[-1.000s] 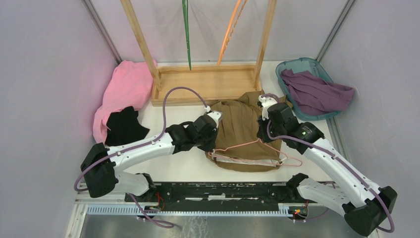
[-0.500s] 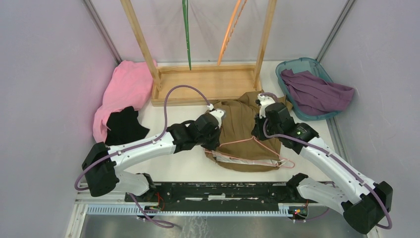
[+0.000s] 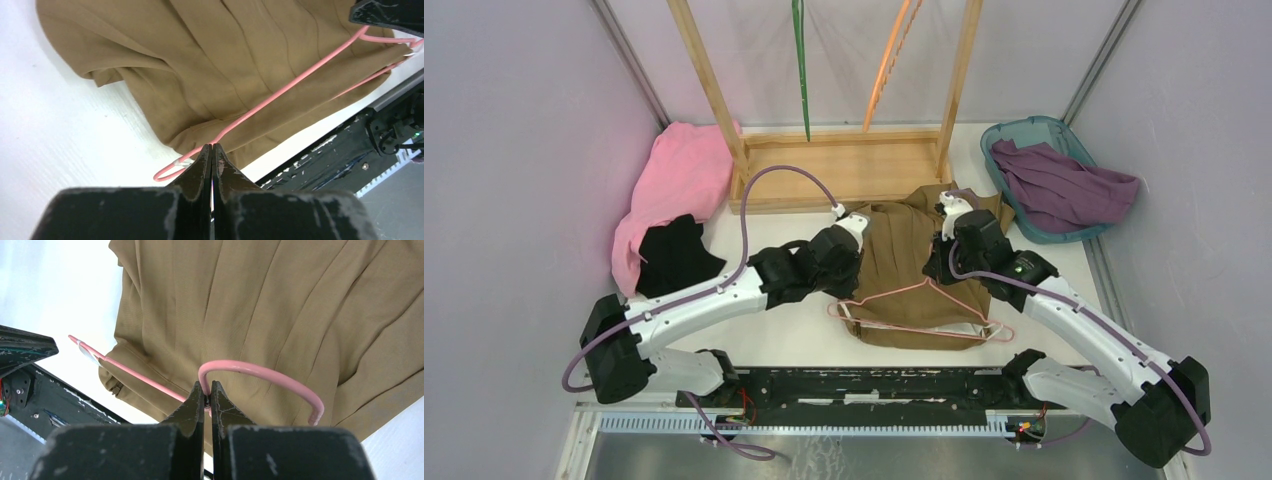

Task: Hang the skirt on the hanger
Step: Hang the skirt on the hanger.

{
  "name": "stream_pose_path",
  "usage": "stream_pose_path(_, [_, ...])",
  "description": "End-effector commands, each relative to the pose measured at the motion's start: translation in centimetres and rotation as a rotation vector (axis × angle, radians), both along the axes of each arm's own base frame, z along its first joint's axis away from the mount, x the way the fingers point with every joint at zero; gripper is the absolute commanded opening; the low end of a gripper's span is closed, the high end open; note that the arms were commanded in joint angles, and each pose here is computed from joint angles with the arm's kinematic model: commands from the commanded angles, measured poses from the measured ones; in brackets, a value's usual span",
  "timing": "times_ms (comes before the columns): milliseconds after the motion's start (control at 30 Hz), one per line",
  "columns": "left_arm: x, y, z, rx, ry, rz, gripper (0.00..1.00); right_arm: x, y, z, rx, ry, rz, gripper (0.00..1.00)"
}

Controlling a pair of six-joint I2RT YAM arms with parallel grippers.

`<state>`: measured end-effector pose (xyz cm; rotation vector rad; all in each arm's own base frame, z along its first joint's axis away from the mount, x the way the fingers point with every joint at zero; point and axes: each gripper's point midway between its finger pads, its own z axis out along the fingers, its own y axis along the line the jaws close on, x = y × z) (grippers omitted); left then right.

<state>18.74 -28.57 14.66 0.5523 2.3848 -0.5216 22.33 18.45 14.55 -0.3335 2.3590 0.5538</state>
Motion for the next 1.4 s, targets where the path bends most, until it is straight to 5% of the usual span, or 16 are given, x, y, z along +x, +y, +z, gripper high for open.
stream_pose_path(0, [0.7,1.6,1.8,0.016,-0.043,0.082,0.05,1.0,0.9,2.3,0.075,-0.077,-0.010,0.01])
stream_pose_path(300, [-0.9,5.6,-1.4,0.132,0.030,0.193,0.06,0.8,0.7,2.4,0.067,-0.076,-0.008,0.01])
stream_pose_path(633, [-3.5,3.3,-2.3,-0.064,0.086,0.154,0.07,0.9,0.6,2.5,0.061,-0.081,-0.009,0.01])
stream_pose_path(1367, [-2.4,1.9,-4.4,0.017,-0.099,0.301,0.05,0.8,0.0,2.7,0.043,-0.096,-0.016,0.01])
